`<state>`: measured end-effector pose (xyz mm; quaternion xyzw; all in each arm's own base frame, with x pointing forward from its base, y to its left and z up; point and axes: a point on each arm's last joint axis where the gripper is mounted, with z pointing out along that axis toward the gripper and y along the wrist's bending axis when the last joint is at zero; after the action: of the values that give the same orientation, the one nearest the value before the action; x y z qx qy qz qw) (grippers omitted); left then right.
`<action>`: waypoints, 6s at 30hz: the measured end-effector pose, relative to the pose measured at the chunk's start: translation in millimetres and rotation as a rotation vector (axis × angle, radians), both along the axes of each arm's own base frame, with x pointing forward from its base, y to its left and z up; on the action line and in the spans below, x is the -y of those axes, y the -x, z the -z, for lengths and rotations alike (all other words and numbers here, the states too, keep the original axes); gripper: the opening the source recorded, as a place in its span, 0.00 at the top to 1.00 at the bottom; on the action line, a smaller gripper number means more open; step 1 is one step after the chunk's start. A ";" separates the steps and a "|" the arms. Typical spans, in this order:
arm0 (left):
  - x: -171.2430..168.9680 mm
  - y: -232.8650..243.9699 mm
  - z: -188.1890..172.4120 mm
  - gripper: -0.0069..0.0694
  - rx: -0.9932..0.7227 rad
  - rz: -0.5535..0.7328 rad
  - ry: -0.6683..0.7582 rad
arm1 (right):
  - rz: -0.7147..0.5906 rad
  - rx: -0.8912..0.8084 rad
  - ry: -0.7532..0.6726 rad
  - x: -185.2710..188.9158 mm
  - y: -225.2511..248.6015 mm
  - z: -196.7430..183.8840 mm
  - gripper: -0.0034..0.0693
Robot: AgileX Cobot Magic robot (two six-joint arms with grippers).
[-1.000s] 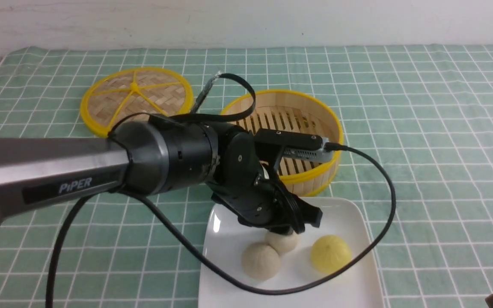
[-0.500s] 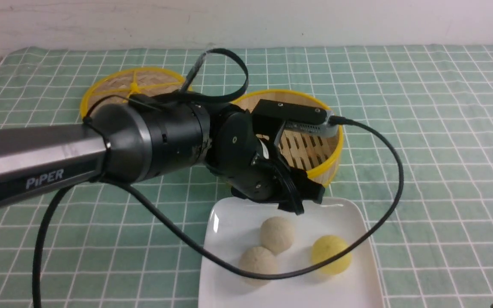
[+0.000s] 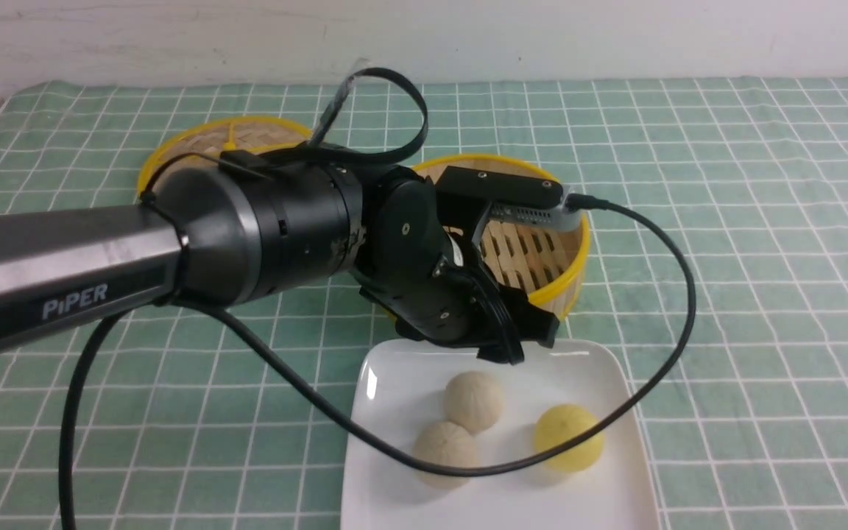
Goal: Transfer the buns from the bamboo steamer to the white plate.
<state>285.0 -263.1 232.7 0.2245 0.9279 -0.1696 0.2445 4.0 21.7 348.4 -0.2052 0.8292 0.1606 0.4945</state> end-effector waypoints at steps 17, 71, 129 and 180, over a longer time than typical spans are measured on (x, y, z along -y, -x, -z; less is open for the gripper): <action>0.4 0.3 -0.1 0.35 0.000 0.001 0.000 | 0.142 0.318 -0.127 -1.0 -40.4 52.9 0.97; -165.7 139.6 -206.4 0.91 0.498 -0.073 -0.090 | 0.468 0.260 0.103 20.2 -49.6 172.1 0.93; -220.1 215.0 -53.7 0.89 0.510 -0.285 0.459 | 0.497 0.185 0.003 18.9 -48.1 173.7 0.82; -270.0 233.2 60.2 0.83 0.695 -0.744 0.072 | 0.496 0.182 0.003 18.8 -48.0 173.8 0.75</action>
<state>51.8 6.9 172.6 -0.0866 0.8026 -0.0180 0.5900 52.0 2.9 174.5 -0.0098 0.8064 0.0141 0.5912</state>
